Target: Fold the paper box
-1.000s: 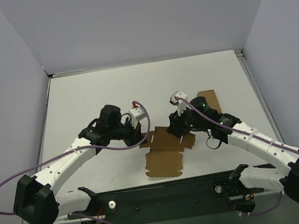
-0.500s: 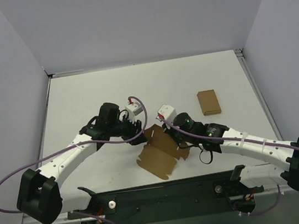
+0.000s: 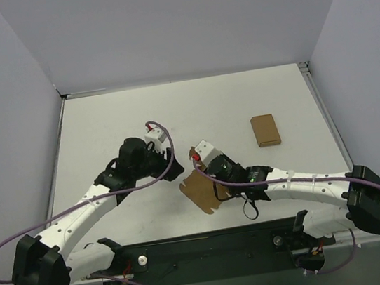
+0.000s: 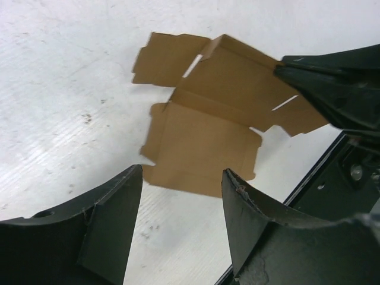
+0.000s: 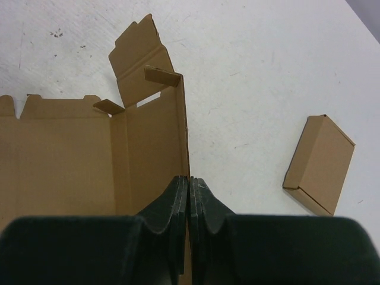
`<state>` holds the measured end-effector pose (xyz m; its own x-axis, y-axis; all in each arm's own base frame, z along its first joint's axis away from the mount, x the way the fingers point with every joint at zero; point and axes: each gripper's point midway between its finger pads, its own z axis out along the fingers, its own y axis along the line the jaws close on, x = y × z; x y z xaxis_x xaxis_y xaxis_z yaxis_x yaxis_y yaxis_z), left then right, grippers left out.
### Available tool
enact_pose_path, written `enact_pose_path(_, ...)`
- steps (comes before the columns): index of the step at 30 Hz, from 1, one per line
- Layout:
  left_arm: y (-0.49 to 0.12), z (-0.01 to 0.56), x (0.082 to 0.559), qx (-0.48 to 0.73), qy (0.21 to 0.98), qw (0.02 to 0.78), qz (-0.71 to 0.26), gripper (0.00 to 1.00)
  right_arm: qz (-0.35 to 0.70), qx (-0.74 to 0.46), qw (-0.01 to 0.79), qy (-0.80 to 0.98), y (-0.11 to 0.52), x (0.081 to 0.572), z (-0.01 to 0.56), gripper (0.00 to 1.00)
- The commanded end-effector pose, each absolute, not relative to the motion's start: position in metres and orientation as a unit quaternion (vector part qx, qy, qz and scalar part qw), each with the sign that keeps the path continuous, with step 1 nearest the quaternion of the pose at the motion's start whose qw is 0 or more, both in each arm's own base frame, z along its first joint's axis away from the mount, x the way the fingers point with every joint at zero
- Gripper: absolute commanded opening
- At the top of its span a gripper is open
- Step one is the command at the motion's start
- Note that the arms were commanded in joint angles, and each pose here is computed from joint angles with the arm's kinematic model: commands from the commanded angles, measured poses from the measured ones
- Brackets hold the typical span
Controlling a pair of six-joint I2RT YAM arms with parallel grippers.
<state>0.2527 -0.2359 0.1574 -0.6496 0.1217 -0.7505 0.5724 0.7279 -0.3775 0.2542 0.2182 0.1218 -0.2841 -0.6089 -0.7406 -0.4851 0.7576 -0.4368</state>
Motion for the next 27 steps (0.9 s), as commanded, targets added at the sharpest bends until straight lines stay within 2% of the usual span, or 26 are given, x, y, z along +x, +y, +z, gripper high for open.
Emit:
enact_pose_path(1,-0.259,0.159,0.250,0.138,0.836,0.396,-0.354,0.65,-0.113,-0.338,0.508,0.784,0.215,0.259,0.122,0.00)
enact_pose_path(10,-0.292,0.105,0.234,0.115,0.820,0.352,-0.437,0.50,-0.131,-0.349,0.502,0.781,0.223,0.250,0.111,0.00)
enact_pose_path(13,-0.298,0.089,0.225,0.125,0.825,0.339,-0.435,0.41,-0.133,-0.347,0.503,0.780,0.226,0.249,0.111,0.00)
enact_pose_path(18,-0.294,0.057,0.209,0.123,0.845,0.310,-0.419,0.34,-0.134,-0.343,0.508,0.779,0.231,0.250,0.116,0.00)
enact_pose_path(23,-0.285,0.024,0.197,0.109,0.865,0.279,-0.401,0.21,-0.128,-0.344,0.516,0.774,0.236,0.247,0.125,0.00)
enact_pose_path(27,-0.283,0.009,0.193,0.103,0.870,0.270,-0.399,0.18,-0.116,-0.347,0.522,0.770,0.242,0.241,0.132,0.00)
